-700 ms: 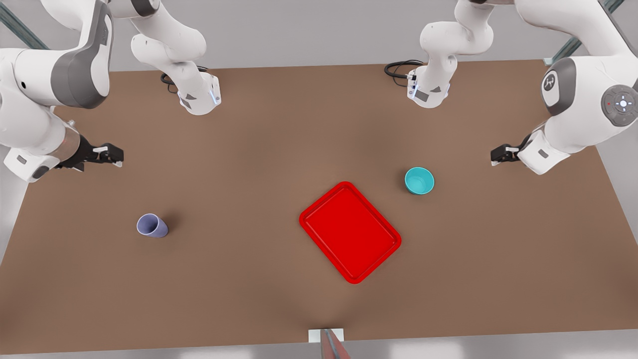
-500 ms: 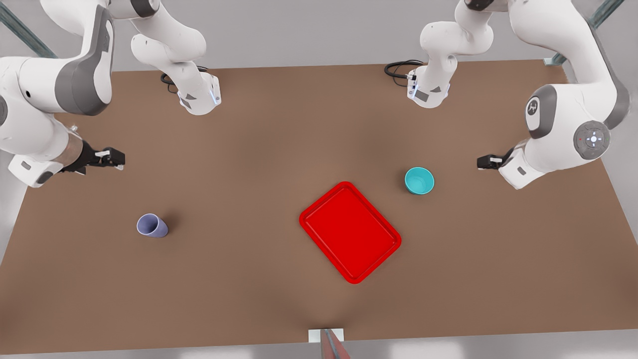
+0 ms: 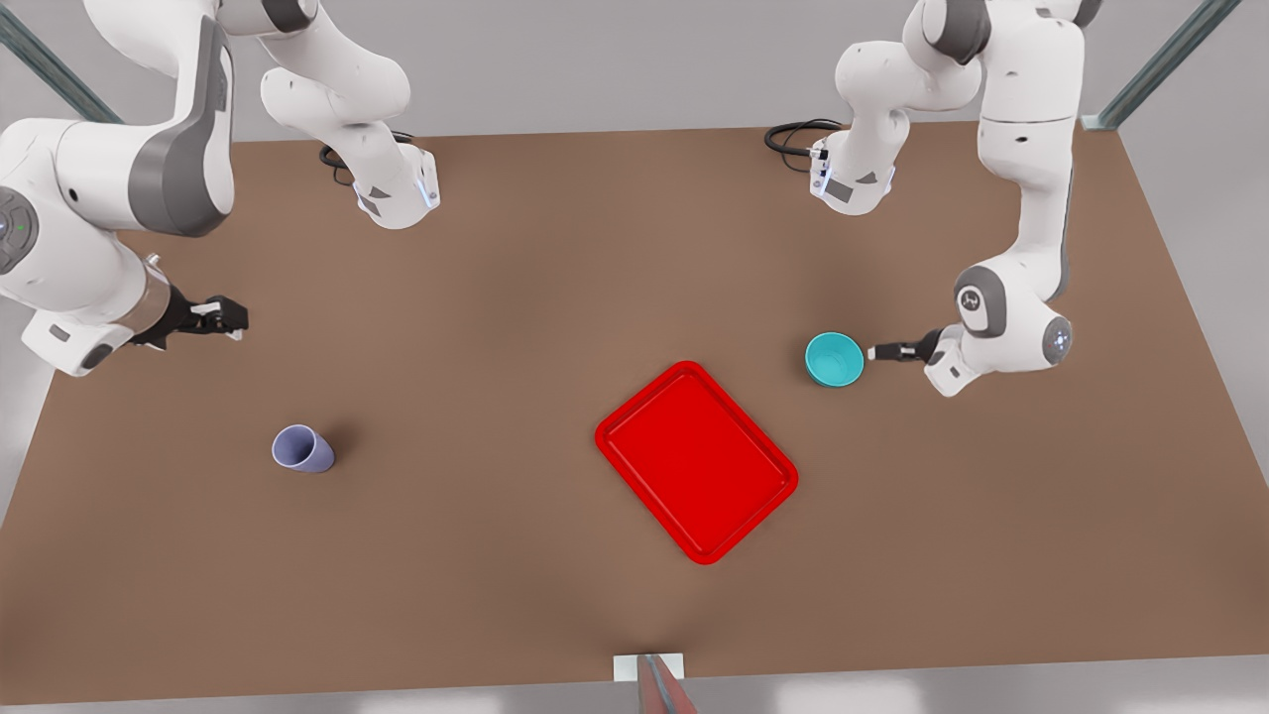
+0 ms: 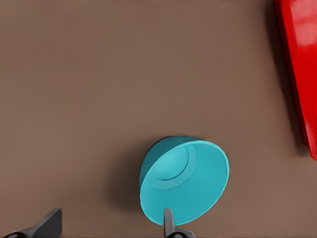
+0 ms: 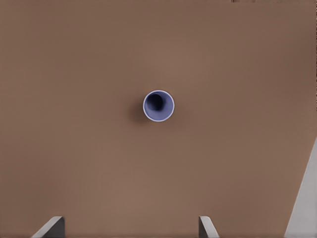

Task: Place the bowl on the tray with the left arm and the cup on the tray with the right arm

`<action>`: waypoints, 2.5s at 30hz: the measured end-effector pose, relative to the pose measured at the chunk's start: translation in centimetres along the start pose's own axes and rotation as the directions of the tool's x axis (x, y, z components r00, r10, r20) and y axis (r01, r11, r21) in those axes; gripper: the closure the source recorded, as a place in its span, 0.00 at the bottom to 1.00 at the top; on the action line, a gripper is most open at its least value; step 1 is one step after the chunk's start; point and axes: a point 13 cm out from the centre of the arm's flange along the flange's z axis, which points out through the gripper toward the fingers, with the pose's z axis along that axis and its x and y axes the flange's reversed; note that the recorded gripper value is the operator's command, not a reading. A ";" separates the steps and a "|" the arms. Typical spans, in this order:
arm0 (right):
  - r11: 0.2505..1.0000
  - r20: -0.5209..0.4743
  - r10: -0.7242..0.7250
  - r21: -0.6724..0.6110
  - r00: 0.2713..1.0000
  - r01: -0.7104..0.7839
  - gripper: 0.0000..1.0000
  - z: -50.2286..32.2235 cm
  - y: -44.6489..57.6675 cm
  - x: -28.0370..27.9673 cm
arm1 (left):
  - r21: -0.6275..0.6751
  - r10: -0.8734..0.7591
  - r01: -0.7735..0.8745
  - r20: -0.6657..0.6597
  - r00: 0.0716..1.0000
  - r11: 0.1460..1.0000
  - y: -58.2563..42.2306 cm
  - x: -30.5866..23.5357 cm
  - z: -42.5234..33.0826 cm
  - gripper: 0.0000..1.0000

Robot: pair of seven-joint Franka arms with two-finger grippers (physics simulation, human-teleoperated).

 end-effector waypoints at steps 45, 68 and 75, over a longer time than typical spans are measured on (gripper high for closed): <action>0.996 -0.240 0.041 -0.069 0.970 -0.059 0.00 27.2 0.5 -2.7 | -0.210 0.200 -0.190 0.026 0.979 0.959 -26.7 -19.8 6.5 0.00; 0.966 0.044 0.216 -0.152 0.975 -0.207 0.00 32.9 1.4 -10.8 | -0.448 -0.014 0.048 0.079 0.997 0.892 -20.1 5.0 -31.4 0.00; 0.965 0.014 0.223 -0.147 0.975 -0.219 0.00 36.4 1.8 -10.9 | -0.460 -0.024 0.050 0.062 0.998 0.887 -19.8 5.5 -31.3 0.00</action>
